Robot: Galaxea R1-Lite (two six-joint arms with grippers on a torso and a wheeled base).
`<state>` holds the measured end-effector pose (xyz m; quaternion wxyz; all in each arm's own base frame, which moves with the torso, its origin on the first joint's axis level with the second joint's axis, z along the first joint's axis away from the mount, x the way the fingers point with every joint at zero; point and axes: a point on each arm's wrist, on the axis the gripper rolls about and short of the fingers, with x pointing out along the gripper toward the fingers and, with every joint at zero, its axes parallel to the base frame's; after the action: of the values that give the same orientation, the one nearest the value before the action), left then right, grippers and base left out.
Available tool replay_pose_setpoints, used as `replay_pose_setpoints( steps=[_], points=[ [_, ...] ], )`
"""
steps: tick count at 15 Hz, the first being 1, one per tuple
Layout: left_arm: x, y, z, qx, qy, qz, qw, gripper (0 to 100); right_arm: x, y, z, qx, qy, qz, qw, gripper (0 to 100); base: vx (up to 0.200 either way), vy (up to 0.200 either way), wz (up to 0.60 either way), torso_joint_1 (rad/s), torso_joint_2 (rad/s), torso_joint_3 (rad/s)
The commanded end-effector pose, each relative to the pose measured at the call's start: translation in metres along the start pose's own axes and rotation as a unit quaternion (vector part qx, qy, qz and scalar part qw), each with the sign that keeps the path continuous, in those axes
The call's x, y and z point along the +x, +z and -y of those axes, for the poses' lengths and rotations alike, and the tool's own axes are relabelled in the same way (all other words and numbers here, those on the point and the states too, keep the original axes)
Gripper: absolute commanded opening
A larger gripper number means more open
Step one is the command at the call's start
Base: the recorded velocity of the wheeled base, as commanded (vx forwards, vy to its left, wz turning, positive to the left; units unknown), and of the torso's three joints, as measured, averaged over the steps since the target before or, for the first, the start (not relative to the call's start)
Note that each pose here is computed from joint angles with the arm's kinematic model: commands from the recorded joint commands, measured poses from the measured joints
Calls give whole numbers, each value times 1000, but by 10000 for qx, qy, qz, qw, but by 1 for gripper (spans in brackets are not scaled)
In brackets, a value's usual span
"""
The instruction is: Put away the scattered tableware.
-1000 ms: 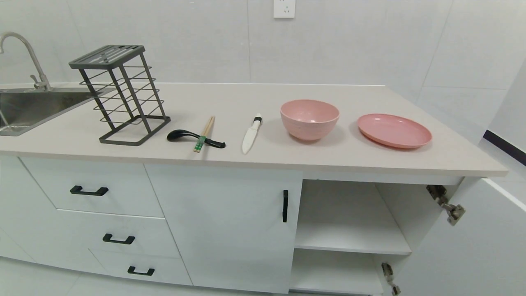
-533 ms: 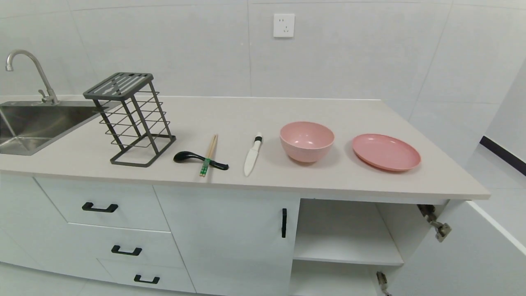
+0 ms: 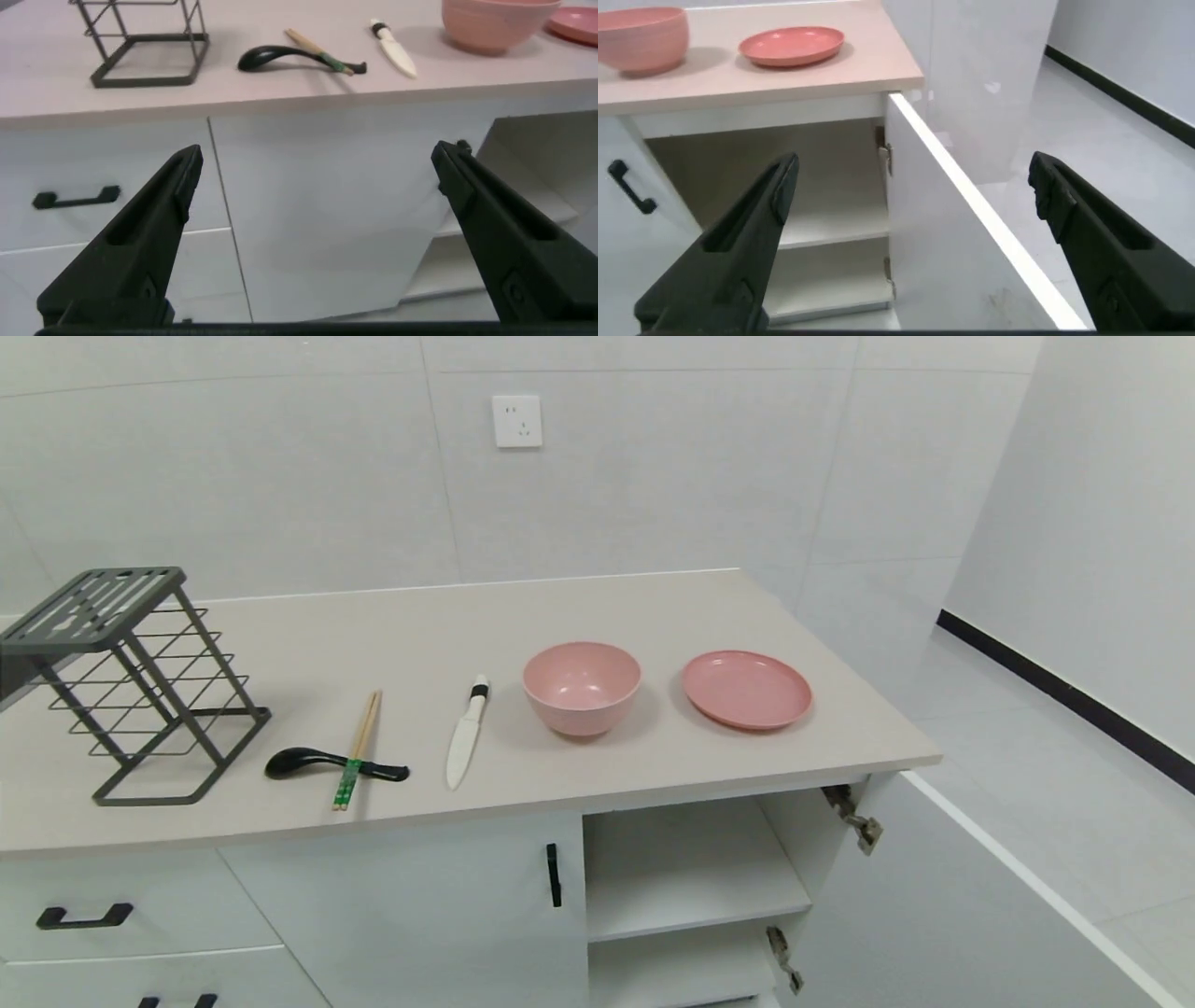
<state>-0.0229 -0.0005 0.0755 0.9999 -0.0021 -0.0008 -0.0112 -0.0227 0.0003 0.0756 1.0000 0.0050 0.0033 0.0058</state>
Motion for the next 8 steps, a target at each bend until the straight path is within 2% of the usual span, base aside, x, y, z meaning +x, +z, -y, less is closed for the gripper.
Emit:
replay_pose_setpoints(
  steps=[1, 4, 6, 7, 8],
  points=[
    [0, 0, 0, -2, 4, -1, 10000, 100, 0, 0, 0, -4, 3, -13, 10000, 100, 0, 0, 0, 0, 0, 0],
    [0, 0, 0, -2, 4, -1, 10000, 100, 0, 0, 0, -4, 3, -13, 10000, 100, 0, 0, 0, 0, 0, 0],
    [0, 0, 0, 6, -3, -1, 10000, 100, 0, 0, 0, -4, 3, -13, 10000, 100, 200, 0, 0, 5, -2, 5],
    [0, 0, 0, -2, 4, -1, 10000, 100, 0, 0, 0, -11, 3, -13, 10000, 100, 200, 200, 0, -12, -7, 7],
    [0, 0, 0, -2, 4, -1, 10000, 100, 0, 0, 0, -11, 3, -13, 10000, 100, 0, 0, 0, 0, 0, 0]
  ],
)
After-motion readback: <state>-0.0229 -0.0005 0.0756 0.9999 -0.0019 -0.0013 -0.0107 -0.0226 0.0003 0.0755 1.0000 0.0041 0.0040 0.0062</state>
